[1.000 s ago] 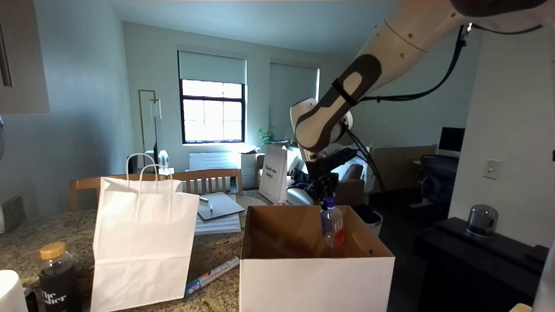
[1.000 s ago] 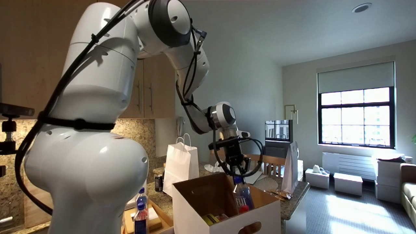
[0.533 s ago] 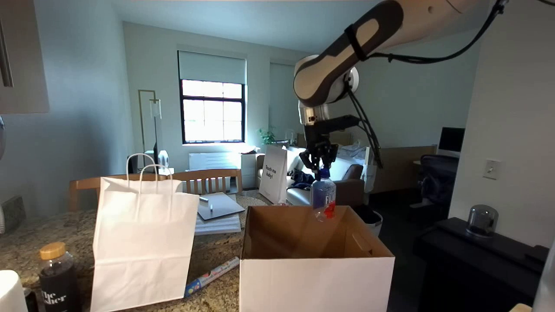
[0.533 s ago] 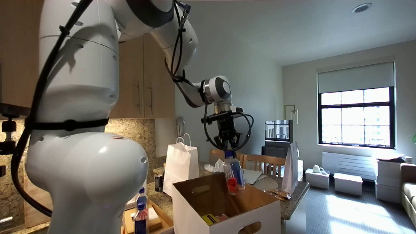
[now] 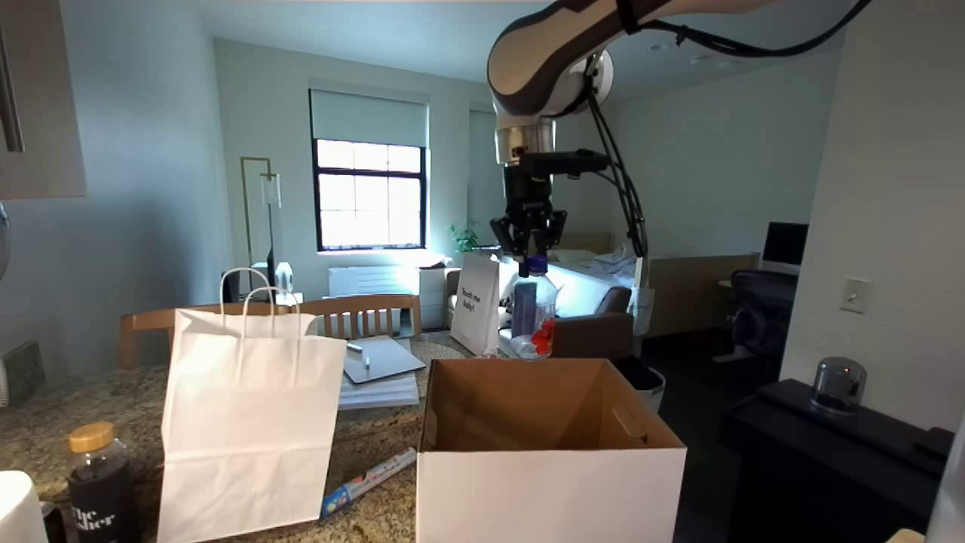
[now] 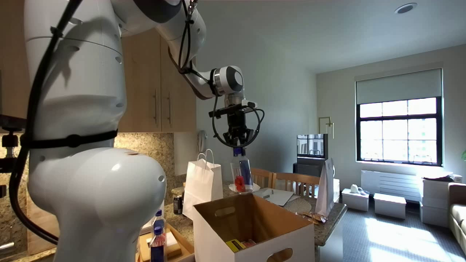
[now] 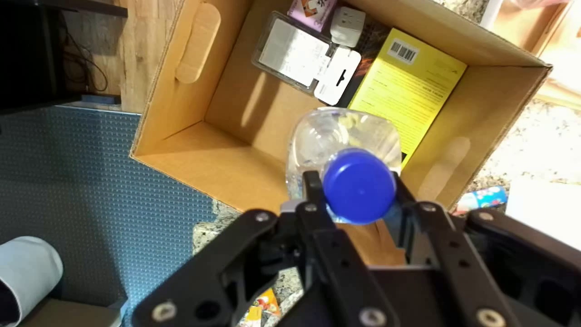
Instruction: Pick up the bottle from the box and put it on the table
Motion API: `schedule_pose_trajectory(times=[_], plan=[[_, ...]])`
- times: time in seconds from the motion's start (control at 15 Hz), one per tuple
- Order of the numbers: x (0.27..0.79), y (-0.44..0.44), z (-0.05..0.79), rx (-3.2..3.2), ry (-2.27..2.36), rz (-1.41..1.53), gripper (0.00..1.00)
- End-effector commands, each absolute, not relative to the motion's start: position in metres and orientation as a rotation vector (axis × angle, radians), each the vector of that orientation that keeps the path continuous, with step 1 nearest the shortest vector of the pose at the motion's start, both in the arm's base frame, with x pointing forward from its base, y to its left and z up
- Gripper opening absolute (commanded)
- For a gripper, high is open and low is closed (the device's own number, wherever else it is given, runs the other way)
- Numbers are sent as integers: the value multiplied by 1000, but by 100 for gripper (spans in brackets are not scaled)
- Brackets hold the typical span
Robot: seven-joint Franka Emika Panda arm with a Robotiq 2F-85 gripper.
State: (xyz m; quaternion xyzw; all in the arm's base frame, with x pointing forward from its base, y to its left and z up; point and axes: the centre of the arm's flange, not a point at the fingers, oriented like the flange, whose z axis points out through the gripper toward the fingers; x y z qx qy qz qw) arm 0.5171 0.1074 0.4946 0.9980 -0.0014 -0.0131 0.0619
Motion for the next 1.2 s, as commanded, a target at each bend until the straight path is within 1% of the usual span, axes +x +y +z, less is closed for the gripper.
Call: schedule_pose_trajectory(times=[0.0,0.2,0.53,0.8,0.93,1.0,1.13], plan=[[498,158,503,2987,38,-3,15],[485,207,505,2957,154,38,15],[445,291,524,2880,398,108,15],[434,325,517,2802,544,151,15],[435,318,516,2794,532,177,15],[431,322,515,2816,554,163,35],[434,320,514,2809,550,165,35]])
